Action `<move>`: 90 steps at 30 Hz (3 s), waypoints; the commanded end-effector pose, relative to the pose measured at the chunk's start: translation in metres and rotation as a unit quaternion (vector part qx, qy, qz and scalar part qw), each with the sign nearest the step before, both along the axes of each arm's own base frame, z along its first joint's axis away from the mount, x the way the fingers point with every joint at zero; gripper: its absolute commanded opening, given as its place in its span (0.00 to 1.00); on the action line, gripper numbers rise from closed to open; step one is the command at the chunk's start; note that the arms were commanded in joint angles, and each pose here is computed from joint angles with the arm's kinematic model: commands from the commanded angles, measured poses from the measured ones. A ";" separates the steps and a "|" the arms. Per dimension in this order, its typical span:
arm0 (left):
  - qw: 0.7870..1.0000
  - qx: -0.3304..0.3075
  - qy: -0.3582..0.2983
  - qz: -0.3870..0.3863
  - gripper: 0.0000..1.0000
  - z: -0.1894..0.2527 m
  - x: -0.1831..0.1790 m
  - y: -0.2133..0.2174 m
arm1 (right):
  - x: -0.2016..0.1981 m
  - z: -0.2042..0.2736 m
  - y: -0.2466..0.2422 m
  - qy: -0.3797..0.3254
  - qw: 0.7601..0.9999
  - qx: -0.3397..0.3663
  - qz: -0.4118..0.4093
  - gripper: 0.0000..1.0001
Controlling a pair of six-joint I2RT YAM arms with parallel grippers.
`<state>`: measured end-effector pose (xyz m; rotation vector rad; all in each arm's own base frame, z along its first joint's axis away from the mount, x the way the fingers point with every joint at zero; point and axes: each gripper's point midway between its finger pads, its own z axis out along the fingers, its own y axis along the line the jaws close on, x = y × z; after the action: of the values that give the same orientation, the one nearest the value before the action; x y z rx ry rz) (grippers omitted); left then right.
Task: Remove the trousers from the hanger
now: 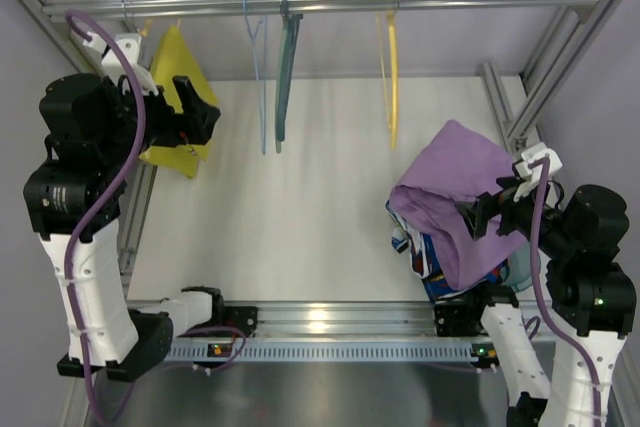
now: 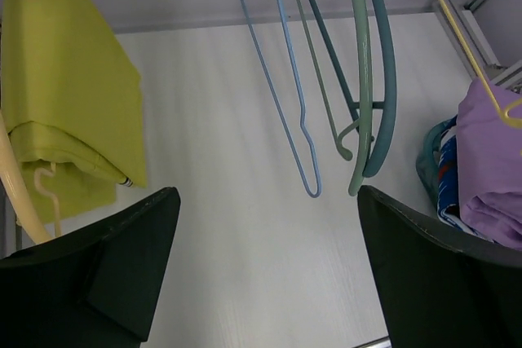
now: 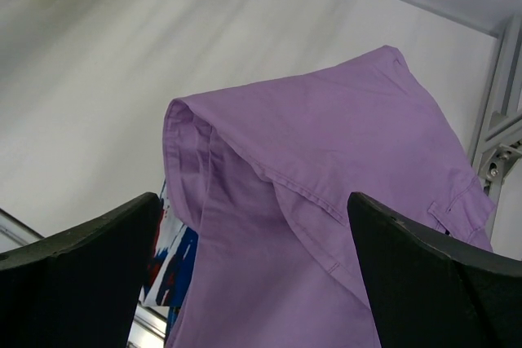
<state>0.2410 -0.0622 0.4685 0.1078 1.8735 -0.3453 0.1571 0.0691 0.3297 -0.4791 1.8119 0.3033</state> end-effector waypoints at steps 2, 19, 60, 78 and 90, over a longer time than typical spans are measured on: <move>0.998 -0.020 -0.034 0.047 0.95 0.024 0.019 0.012 | 0.006 0.015 0.000 -0.019 1.000 0.006 0.000 0.99; 0.954 0.049 -0.063 0.291 0.82 0.043 0.051 0.115 | 0.015 0.010 0.001 -0.006 1.000 0.010 0.001 0.99; 0.958 -0.278 0.032 -0.071 0.55 -0.022 0.133 0.131 | 0.007 0.000 0.001 -0.007 1.000 -0.003 0.008 0.99; 0.929 -0.341 0.081 -0.119 0.41 -0.038 0.138 0.124 | 0.010 -0.004 0.002 -0.001 1.000 0.004 0.010 0.99; 0.923 -0.343 0.086 -0.153 0.24 -0.035 0.144 0.115 | 0.013 -0.001 0.003 0.000 1.000 0.009 0.012 0.99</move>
<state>0.3888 0.0603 0.4122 -0.2423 1.8389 -1.2754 0.1633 0.0728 0.3162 -0.4928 1.8467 0.3428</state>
